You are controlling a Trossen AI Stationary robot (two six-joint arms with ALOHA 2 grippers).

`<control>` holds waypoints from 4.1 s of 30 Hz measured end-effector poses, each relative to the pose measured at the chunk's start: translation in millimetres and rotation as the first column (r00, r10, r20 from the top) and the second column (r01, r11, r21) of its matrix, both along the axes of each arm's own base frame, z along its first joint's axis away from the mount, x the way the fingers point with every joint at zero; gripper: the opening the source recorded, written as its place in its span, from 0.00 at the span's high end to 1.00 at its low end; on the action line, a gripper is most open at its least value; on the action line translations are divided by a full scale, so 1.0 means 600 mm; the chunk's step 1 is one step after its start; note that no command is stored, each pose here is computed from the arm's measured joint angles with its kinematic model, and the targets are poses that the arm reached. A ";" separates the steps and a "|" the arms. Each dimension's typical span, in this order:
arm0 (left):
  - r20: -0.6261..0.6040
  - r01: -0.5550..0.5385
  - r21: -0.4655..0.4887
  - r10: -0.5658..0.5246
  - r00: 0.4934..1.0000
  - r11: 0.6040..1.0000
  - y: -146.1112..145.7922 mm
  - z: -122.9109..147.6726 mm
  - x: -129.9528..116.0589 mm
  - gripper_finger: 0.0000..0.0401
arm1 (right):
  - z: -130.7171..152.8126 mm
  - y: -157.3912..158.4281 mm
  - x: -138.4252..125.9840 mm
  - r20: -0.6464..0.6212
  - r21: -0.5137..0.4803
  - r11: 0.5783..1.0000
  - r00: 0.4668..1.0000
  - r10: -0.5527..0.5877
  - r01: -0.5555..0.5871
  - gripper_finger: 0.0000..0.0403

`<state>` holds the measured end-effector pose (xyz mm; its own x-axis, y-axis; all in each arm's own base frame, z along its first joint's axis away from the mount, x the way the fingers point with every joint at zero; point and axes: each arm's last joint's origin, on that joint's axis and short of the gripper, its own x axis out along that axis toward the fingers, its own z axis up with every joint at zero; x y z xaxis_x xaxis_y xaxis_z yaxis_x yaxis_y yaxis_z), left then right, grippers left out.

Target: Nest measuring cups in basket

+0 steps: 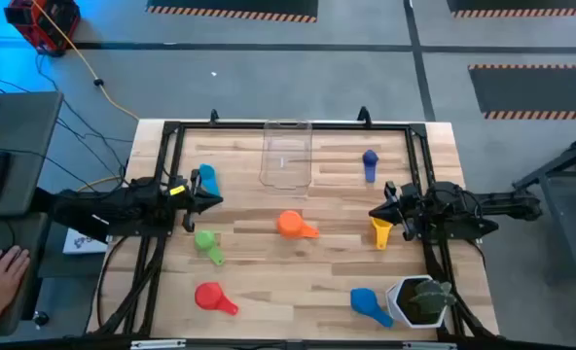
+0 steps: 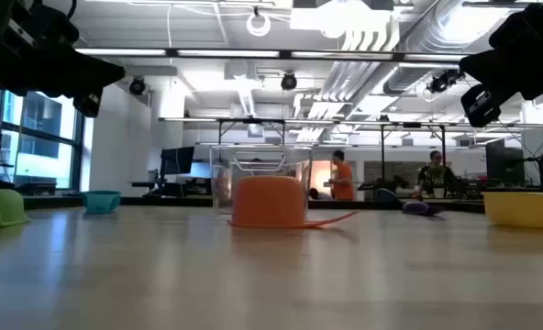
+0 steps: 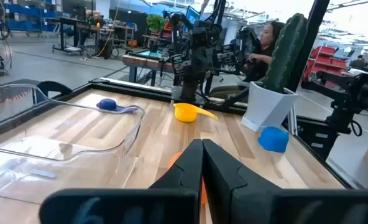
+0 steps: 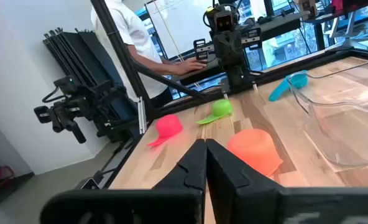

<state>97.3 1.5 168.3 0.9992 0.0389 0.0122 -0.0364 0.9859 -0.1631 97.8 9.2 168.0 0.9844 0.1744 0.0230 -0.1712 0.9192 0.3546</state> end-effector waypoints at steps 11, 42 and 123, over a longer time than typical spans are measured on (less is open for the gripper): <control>0.000 0.000 0.000 0.000 1.000 1.000 0.000 0.000 0.000 1.00 | 0.000 0.000 0.000 0.000 0.000 1.000 1.000 0.001 -0.001 1.00; 0.000 0.000 0.000 0.000 1.000 1.000 0.000 0.000 0.000 1.00 | 0.000 0.000 0.000 0.000 0.000 1.000 1.000 0.004 -0.004 1.00; 0.000 0.000 0.000 0.000 1.000 1.000 0.000 0.000 0.000 1.00 | 0.199 -0.030 -0.038 0.507 0.606 0.777 0.669 -0.543 0.171 1.00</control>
